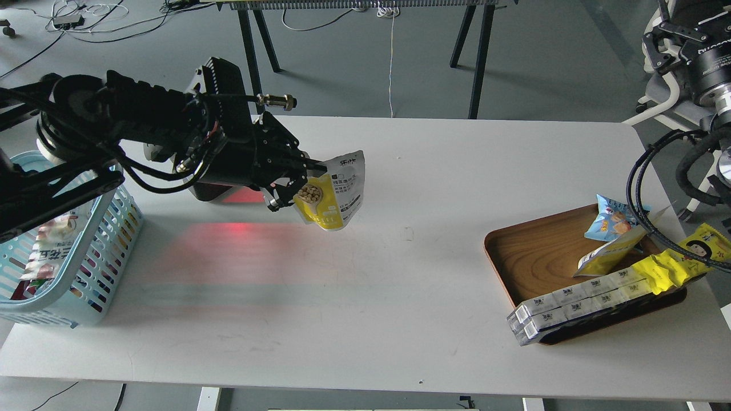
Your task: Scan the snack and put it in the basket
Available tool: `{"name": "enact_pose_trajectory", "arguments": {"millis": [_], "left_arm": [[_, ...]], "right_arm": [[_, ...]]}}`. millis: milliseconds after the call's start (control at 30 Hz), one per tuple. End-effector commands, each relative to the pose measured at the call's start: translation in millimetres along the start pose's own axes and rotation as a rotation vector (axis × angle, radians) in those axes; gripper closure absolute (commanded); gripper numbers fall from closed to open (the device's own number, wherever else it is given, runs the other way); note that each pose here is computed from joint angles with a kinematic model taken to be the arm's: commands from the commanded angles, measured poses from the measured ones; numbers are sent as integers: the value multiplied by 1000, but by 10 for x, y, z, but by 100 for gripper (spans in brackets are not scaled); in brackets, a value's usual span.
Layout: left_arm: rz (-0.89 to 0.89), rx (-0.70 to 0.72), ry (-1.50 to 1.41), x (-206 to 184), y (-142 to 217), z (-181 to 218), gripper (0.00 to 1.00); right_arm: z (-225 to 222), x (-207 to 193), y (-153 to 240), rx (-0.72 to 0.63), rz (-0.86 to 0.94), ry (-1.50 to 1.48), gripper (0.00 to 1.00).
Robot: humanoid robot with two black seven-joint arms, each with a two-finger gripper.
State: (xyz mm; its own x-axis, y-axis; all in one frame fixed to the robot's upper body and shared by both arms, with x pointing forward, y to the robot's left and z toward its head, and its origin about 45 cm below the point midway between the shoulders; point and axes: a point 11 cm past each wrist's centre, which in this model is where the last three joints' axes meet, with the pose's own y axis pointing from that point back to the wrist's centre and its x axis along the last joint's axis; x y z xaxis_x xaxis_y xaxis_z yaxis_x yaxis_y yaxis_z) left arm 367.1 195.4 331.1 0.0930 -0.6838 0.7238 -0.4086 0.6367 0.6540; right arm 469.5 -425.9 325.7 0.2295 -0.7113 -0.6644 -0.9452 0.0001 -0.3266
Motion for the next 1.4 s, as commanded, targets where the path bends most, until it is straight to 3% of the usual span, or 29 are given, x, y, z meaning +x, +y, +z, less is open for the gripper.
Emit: {"name": "enact_pose_trajectory", "arguments": {"millis": [0, 568, 935, 1369], "left_arm": [[21, 27, 3, 56, 78, -74, 100], [-38, 168, 120, -274, 221, -575, 100], [-96, 199, 183, -614, 310, -631, 100], [-119, 226, 169, -678, 552, -615, 100]], "right_arm": [[-31, -9, -11, 4, -3, 4, 1], [-75, -53, -49, 12, -13, 6, 1], [-104, -100, -90, 20, -24, 5, 1], [-93, -96, -86, 18, -23, 4, 1]]}}
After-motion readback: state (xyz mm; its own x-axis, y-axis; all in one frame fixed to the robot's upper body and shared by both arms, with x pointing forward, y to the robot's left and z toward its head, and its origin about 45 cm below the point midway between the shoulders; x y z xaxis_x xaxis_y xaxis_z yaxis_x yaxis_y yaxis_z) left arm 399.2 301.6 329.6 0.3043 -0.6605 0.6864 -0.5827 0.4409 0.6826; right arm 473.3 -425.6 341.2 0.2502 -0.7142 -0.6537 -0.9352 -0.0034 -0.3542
